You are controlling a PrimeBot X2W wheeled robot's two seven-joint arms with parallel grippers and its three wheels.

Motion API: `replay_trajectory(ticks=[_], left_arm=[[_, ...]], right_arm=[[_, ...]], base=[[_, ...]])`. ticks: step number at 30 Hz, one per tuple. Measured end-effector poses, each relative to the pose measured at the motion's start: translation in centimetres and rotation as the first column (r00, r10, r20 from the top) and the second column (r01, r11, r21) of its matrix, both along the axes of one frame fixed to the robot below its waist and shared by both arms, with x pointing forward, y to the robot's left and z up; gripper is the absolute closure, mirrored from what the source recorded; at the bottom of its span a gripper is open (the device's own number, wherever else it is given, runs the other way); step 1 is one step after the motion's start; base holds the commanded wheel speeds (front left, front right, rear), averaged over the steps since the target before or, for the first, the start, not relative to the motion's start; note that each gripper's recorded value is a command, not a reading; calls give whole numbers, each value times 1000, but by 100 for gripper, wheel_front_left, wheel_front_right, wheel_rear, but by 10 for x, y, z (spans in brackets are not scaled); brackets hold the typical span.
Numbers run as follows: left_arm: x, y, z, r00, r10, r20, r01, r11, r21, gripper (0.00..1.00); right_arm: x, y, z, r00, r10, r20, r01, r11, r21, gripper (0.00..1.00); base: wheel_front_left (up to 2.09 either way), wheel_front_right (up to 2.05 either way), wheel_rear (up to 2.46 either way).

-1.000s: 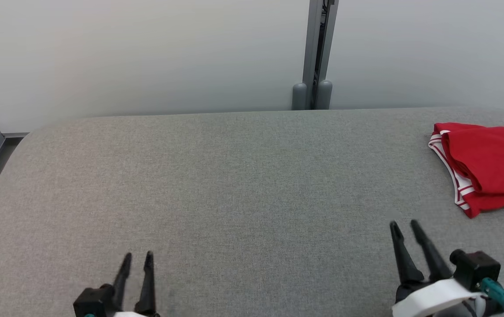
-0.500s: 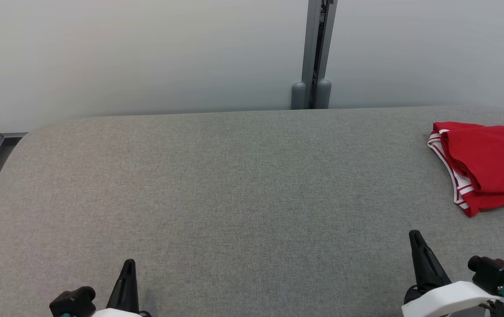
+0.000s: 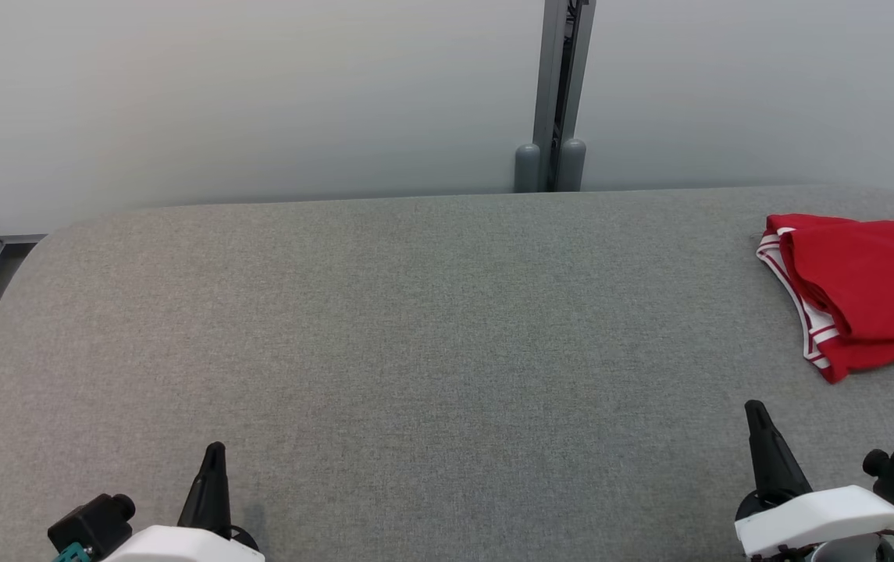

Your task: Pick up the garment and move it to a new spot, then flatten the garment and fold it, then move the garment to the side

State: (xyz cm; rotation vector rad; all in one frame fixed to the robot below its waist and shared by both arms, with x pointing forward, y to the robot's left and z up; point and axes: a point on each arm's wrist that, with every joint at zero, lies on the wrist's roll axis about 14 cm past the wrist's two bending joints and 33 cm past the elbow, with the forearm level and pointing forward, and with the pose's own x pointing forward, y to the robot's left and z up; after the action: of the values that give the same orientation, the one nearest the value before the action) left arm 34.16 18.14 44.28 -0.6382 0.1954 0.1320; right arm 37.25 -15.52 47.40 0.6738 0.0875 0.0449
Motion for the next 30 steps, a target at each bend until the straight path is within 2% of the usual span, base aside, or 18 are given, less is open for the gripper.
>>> replay_trajectory(ticks=[12,30], left_arm=[[7,3,5,1000,28,9,-27,986,-164,100],[18,6,15,998,56,30,-41,929,-369,100]], right_arm=[[4,-9,4,999,-36,-16,38,987,154,100],[7,-19,7,997,-66,-39,75,934,349,100]], base=[[0,0,0],[0,0,0]])
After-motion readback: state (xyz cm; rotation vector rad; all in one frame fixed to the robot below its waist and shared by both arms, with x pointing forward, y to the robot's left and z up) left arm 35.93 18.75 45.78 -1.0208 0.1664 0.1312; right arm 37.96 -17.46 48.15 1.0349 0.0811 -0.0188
